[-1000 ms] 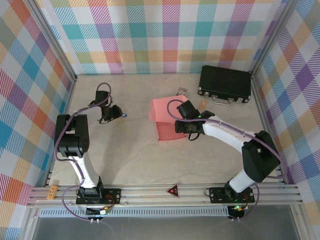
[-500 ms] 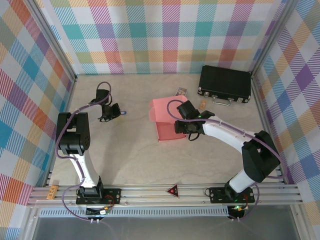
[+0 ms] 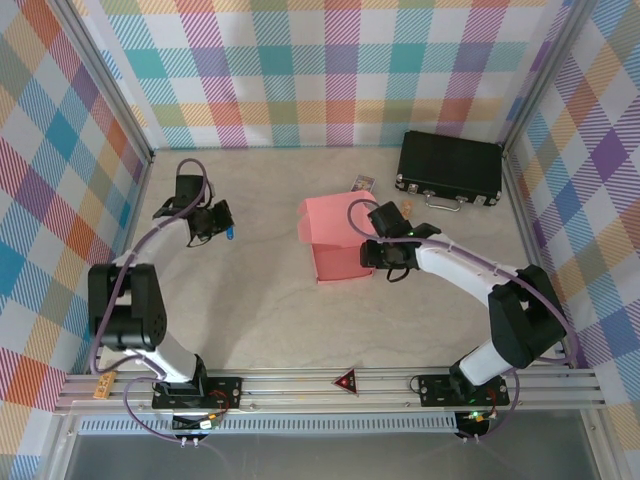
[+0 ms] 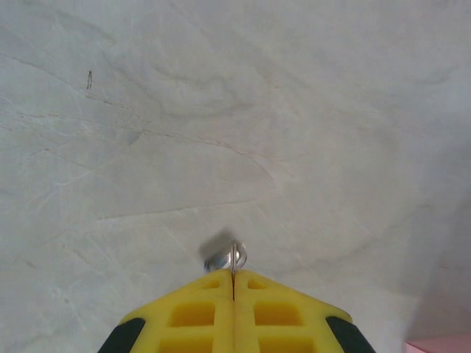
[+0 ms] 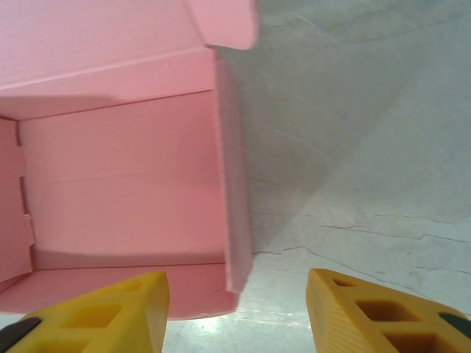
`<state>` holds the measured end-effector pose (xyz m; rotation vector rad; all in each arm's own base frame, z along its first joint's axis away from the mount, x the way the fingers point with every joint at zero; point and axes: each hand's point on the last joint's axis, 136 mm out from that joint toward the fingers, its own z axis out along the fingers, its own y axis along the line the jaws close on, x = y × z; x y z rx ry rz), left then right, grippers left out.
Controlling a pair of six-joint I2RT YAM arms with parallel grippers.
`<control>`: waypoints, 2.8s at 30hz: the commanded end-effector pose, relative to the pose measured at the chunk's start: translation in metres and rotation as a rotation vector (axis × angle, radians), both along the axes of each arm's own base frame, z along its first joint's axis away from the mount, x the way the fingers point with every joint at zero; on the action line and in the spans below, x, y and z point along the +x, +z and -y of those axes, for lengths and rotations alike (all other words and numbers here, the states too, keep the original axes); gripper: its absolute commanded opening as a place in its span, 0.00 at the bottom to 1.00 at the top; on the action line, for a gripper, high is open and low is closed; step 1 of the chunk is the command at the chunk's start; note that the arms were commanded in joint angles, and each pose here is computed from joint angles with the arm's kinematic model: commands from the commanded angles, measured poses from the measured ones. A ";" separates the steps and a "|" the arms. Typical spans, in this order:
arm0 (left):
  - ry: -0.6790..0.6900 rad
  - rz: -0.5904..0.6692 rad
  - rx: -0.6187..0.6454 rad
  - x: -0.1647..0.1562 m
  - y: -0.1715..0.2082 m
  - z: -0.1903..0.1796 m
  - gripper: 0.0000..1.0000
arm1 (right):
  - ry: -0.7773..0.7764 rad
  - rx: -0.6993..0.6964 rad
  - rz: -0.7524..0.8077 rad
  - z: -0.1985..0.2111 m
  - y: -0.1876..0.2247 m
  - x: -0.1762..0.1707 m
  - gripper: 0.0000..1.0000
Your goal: Fold the paper box
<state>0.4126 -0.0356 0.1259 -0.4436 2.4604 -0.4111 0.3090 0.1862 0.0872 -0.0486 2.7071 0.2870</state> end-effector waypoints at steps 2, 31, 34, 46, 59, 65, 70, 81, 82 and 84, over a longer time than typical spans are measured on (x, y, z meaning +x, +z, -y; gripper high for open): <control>-0.018 -0.012 -0.042 -0.037 0.021 0.016 0.00 | -0.018 0.068 -0.001 0.005 0.001 0.002 0.48; -0.598 0.019 -0.161 -0.099 0.050 0.254 0.00 | -0.006 0.186 -0.143 -0.021 -0.053 -0.002 0.34; -0.598 0.012 -0.143 -0.088 0.038 0.260 0.00 | -0.004 0.179 -0.141 -0.022 -0.053 -0.003 0.34; -0.576 -0.069 -0.105 -0.065 -0.019 0.274 0.00 | -0.039 0.102 -0.055 -0.001 -0.030 0.000 0.37; -0.552 0.040 -0.020 -0.058 0.017 0.256 0.46 | 0.019 0.053 0.095 0.010 0.014 0.010 0.43; -0.504 0.121 0.134 -0.043 0.052 0.212 0.54 | 0.115 0.046 0.182 0.009 0.048 0.026 0.45; -0.504 0.130 0.214 -0.024 0.063 0.180 0.55 | 0.167 0.006 0.209 0.012 0.068 0.044 0.49; -0.728 0.113 0.212 0.010 0.048 0.183 0.56 | 0.236 0.050 0.172 0.003 0.076 0.076 0.57; -0.735 0.114 0.214 0.013 0.045 0.182 0.56 | 0.241 0.057 0.167 0.001 0.075 0.078 0.57; -0.743 0.116 0.211 0.016 0.041 0.180 0.56 | 0.249 0.075 0.170 -0.002 0.075 0.081 0.57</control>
